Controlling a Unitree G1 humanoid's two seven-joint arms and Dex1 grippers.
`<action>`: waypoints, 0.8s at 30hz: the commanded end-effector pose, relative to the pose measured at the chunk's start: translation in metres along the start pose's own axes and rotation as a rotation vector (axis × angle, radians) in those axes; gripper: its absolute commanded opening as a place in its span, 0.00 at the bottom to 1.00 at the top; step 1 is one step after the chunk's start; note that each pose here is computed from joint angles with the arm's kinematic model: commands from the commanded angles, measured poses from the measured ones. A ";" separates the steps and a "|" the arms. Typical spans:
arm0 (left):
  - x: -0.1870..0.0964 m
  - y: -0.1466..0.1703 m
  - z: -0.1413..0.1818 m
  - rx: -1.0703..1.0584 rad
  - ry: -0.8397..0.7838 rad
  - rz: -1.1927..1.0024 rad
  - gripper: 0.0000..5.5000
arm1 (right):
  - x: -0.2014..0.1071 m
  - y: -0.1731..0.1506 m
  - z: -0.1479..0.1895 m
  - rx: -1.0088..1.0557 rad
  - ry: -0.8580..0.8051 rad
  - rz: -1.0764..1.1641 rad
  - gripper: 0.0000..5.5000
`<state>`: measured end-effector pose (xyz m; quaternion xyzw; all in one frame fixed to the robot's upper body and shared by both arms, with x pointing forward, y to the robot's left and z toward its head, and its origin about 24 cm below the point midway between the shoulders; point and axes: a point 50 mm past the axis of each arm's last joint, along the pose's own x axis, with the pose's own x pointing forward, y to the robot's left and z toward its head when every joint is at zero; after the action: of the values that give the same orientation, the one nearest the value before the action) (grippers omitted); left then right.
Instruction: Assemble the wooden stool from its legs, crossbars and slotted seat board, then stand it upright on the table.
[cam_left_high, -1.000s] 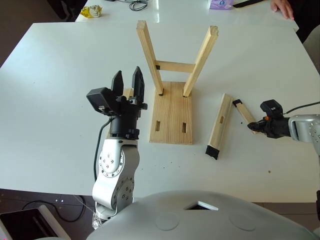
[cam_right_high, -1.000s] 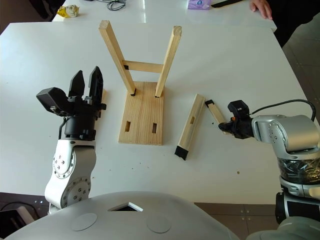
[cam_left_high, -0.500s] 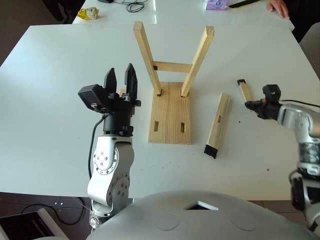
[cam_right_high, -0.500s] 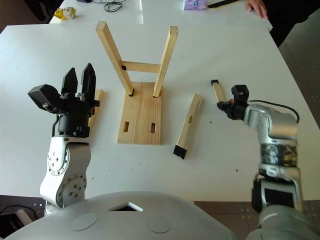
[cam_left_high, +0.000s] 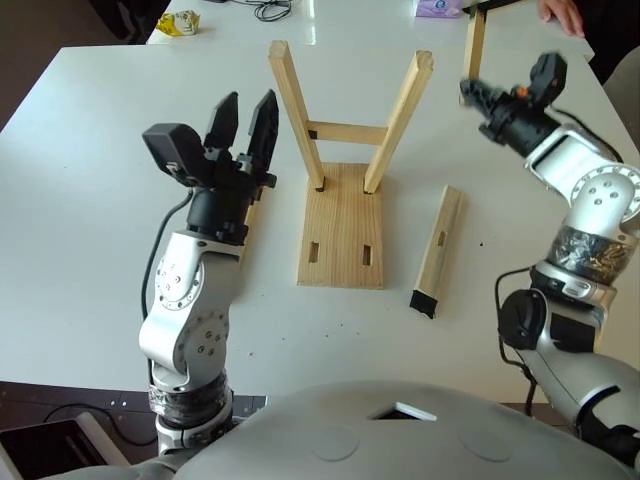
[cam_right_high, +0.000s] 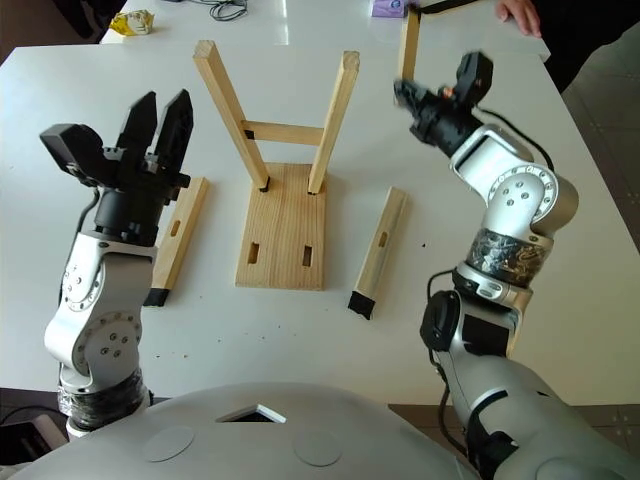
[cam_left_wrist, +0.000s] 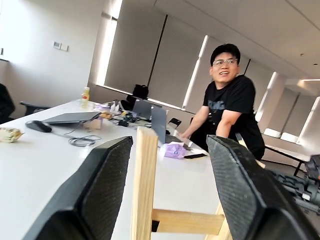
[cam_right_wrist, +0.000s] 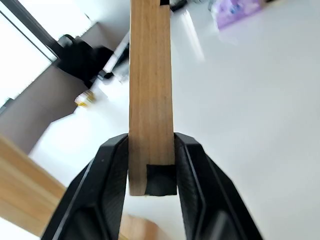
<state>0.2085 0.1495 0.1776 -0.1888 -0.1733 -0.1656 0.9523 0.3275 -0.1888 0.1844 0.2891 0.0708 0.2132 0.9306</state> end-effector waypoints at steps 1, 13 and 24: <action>0.013 0.010 0.026 -0.035 -0.058 -0.098 0.50 | 0.019 0.055 0.041 -0.064 -0.129 0.324 0.24; 0.045 0.006 0.056 -0.309 -0.123 -0.423 0.53 | 0.007 0.130 0.059 -0.167 0.068 1.018 0.24; 0.044 -0.014 0.058 -0.361 0.007 -0.680 0.67 | 0.004 0.099 0.030 -0.262 0.302 1.110 0.24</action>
<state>0.2289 0.1561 0.2458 -0.3087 -0.2079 -0.4660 0.8027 0.3021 -0.1253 0.2618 0.1488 0.0177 0.7072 0.6909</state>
